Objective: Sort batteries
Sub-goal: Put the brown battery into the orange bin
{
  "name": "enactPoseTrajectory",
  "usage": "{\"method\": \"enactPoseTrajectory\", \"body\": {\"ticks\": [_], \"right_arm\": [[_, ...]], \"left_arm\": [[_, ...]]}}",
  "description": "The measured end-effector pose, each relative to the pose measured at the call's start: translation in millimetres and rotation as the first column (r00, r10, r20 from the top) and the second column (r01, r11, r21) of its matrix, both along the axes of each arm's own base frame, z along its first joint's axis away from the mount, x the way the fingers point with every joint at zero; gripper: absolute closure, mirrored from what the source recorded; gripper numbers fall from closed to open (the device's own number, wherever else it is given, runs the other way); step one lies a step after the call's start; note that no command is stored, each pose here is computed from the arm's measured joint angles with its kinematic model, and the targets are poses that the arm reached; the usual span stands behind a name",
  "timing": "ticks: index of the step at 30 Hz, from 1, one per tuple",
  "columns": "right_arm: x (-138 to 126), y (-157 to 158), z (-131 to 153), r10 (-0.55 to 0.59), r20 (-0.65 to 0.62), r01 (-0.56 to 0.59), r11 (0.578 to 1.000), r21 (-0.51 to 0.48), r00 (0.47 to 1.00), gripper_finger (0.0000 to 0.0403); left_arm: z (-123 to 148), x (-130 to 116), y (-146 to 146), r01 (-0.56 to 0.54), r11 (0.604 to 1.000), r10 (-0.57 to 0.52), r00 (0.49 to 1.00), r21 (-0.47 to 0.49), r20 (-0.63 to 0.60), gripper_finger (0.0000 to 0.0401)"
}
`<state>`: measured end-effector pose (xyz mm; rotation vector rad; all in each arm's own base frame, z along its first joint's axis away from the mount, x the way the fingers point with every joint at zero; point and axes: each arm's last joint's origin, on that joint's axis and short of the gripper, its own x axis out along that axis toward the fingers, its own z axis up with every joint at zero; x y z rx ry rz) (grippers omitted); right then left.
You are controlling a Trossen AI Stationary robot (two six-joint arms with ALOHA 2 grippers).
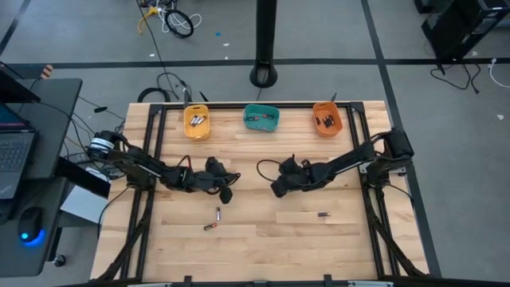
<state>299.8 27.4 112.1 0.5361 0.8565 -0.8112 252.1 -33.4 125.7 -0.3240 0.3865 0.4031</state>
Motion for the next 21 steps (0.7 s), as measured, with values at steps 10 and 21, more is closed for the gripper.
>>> {"method": "enactPoseTrajectory", "body": {"ticks": [10, 21], "right_arm": [[-13.7, 5.0, 54.2, 0.416, -0.138, -0.427, 0.902, -0.062, 0.899, 0.0238], [-27.1, -24.2, 49.6, 0.686, -0.444, -0.754, 0.656, 0.034, 0.577, 0.0235]], "left_arm": [[1.6, 1.2, -1.5, 0.057, 0.998, -0.057, 0.998, 0.012, 0.007, 0.0391], [1.5, 1.2, -2.2, 0.081, 0.996, -0.081, 0.997, 0.030, -0.004, 0.0391]]}}
